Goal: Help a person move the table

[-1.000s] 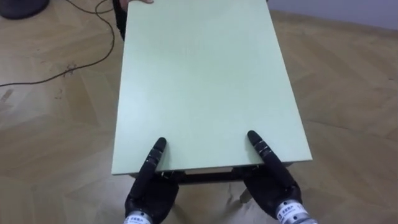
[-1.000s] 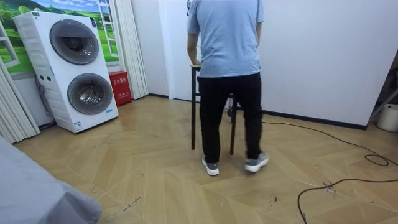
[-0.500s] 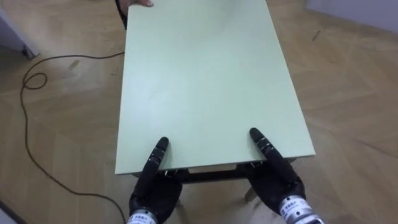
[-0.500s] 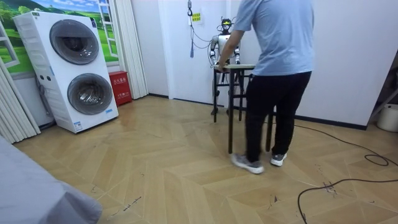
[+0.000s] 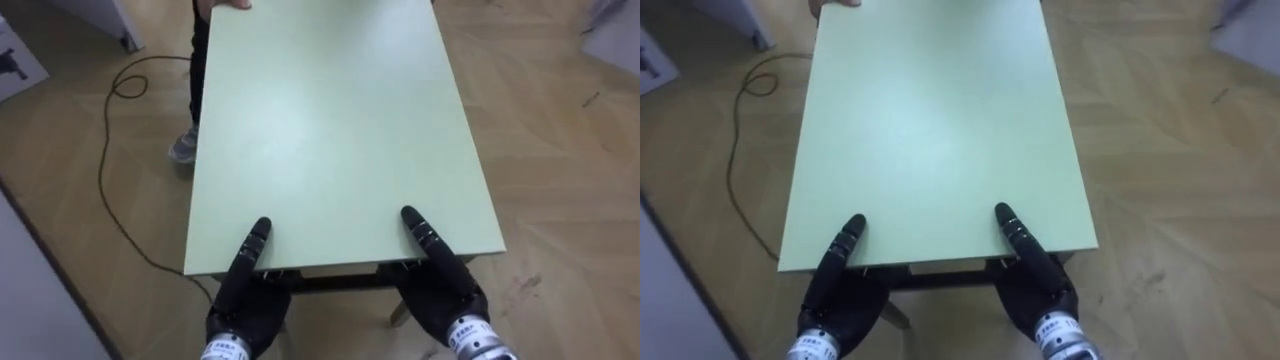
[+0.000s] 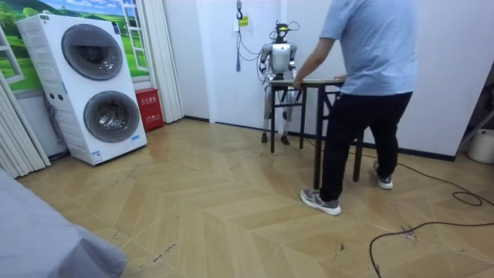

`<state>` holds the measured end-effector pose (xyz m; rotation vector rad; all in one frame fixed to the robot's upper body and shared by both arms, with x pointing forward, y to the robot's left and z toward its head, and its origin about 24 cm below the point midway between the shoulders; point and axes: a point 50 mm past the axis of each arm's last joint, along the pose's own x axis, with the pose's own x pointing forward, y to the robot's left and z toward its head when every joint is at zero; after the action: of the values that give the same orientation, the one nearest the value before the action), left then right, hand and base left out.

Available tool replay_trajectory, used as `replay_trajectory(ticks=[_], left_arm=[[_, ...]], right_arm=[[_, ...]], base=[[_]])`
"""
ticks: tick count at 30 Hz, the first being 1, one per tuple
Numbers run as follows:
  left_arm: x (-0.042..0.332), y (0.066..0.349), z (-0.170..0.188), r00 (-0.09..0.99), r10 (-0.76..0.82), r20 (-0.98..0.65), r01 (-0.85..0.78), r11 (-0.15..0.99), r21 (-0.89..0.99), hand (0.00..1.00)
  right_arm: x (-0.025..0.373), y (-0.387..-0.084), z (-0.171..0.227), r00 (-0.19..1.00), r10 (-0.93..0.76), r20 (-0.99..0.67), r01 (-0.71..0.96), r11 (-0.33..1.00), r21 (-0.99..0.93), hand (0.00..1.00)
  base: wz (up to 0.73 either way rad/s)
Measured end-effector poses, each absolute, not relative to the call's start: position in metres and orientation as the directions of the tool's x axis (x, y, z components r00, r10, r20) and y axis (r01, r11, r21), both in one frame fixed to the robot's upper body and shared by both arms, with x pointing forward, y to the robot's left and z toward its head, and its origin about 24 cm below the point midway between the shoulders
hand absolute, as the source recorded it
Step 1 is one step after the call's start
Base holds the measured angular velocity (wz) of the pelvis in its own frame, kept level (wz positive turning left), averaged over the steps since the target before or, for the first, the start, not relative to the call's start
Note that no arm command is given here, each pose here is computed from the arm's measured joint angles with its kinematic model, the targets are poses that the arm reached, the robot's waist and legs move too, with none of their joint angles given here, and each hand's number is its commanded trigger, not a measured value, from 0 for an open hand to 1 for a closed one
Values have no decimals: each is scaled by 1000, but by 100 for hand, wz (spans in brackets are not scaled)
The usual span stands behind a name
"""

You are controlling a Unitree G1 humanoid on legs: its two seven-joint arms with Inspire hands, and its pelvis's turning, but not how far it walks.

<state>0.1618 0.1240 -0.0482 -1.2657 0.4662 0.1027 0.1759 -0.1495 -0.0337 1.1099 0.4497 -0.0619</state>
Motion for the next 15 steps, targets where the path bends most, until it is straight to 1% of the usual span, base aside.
replay_trajectory(ticks=[5,8,9,12,15], left_arm=[[164,125,-46,906,-183,-383,-313,320,-894,100],[172,122,-41,913,-196,-359,-282,334,-900,100],[173,122,-40,914,-198,-353,-275,336,-901,100],[165,127,-43,914,-174,-367,-300,322,-898,100],[168,126,-42,909,-197,-369,-289,340,-895,100]], right_arm=[[176,-149,-33,912,167,-375,270,445,854,100],[177,-153,-31,924,149,-351,257,435,863,100],[178,-153,-30,928,146,-343,253,431,866,100],[178,-146,-31,918,169,-358,260,425,867,100],[175,-148,-33,918,153,-366,273,425,863,100]], base=[[86],[131],[101],[19],[83]])
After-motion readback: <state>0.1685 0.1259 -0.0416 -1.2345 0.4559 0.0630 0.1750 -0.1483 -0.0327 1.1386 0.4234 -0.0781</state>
